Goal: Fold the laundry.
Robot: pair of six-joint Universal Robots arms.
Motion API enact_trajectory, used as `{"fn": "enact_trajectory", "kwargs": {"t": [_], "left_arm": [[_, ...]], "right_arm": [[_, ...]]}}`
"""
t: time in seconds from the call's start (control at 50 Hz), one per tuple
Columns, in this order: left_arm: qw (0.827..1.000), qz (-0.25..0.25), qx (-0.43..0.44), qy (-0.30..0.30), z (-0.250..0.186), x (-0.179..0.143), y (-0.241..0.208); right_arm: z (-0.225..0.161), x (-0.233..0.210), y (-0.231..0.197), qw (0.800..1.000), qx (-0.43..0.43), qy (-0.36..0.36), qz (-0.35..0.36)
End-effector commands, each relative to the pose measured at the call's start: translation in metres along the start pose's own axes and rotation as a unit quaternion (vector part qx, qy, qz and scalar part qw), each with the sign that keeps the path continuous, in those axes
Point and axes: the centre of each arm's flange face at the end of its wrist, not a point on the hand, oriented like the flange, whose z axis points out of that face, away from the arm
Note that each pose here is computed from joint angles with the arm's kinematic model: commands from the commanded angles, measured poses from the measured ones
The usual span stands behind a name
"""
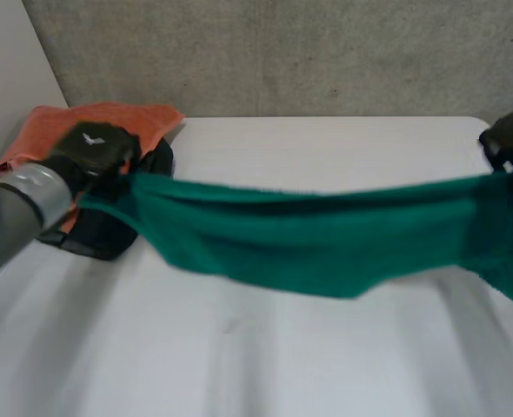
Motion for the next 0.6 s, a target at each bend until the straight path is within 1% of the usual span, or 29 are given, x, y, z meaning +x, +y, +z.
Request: {"fn": "enact_trajectory", "kwargs": {"t": [0.02, 0.04, 0.06, 0.08, 0.1, 0.12, 0.14, 0.16, 0.18, 0.2, 0.24, 0.26, 0.3, 0.36, 0.38, 0.48, 0.52, 0.54, 0.6], "left_arm": [[0.998, 0.058, 0.011, -0.005, 0.061, 0.014, 0.006], [0.996, 0.068, 0.043, -0.039, 0.072, 0.002, -0.012], [0.994, 0.072, 0.064, -0.056, 0.077, -0.005, -0.023], [0.99, 0.076, 0.09, -0.076, 0.082, -0.013, -0.036], [0.978, 0.086, 0.152, -0.119, 0.088, -0.029, -0.065], [0.969, 0.088, 0.184, -0.138, 0.089, -0.036, -0.08], [0.954, 0.088, 0.234, -0.163, 0.089, -0.046, -0.102], [0.945, 0.086, 0.264, -0.174, 0.088, -0.049, -0.114], [0.932, 0.075, 0.302, -0.186, 0.087, -0.054, -0.126], [0.926, 0.067, 0.32, -0.188, 0.086, -0.055, -0.132], [0.909, 0.047, 0.365, -0.195, 0.081, -0.059, -0.147], [0.907, 0.042, 0.372, -0.194, 0.079, -0.06, -0.151], [0.907, 0.029, 0.376, -0.19, 0.072, -0.062, -0.155], [0.916, 0.023, 0.358, -0.183, 0.07, -0.057, -0.146], [0.923, 0.019, 0.341, -0.176, 0.07, -0.052, -0.136], [0.945, 0.01, 0.288, -0.155, 0.064, -0.035, -0.106], [0.95, 0.006, 0.274, -0.151, 0.059, -0.031, -0.098], [0.957, 0.003, 0.252, -0.143, 0.053, -0.024, -0.087], [0.968, 0.0, 0.216, -0.13, 0.043, -0.014, -0.069]], "right_arm": [[0.072, 0.006, 0.012, 0.999, 0.002, 0.022, 0.045], [0.078, 0.011, 0.008, 0.998, 0.015, 0.04, 0.056], [0.082, 0.017, 0.002, 0.995, 0.033, 0.06, 0.067], [0.086, 0.031, -0.014, 0.987, 0.082, 0.106, 0.089], [0.088, 0.039, -0.022, 0.98, 0.111, 0.13, 0.099], [0.088, 0.046, -0.031, 0.972, 0.142, 0.152, 0.109], [0.088, 0.062, -0.047, 0.95, 0.206, 0.196, 0.128], [0.087, 0.068, -0.052, 0.94, 0.231, 0.213, 0.134], [0.085, 0.073, -0.058, 0.929, 0.256, 0.229, 0.139], [0.077, 0.081, -0.068, 0.911, 0.294, 0.252, 0.142], [0.073, 0.083, -0.071, 0.906, 0.303, 0.261, 0.14], [0.07, 0.083, -0.072, 0.905, 0.306, 0.26, 0.139], [0.068, 0.081, -0.075, 0.904, 0.31, 0.26, 0.14], [0.067, 0.076, -0.077, 0.904, 0.314, 0.252, 0.142], [0.067, 0.075, -0.077, 0.904, 0.314, 0.252, 0.142], [0.069, 0.07, -0.072, 0.91, 0.305, 0.244, 0.143], [0.073, 0.062, -0.066, 0.916, 0.296, 0.23, 0.142], [0.075, 0.059, -0.063, 0.919, 0.29, 0.226, 0.142], [0.082, 0.044, -0.046, 0.933, 0.264, 0.199, 0.141]]}}
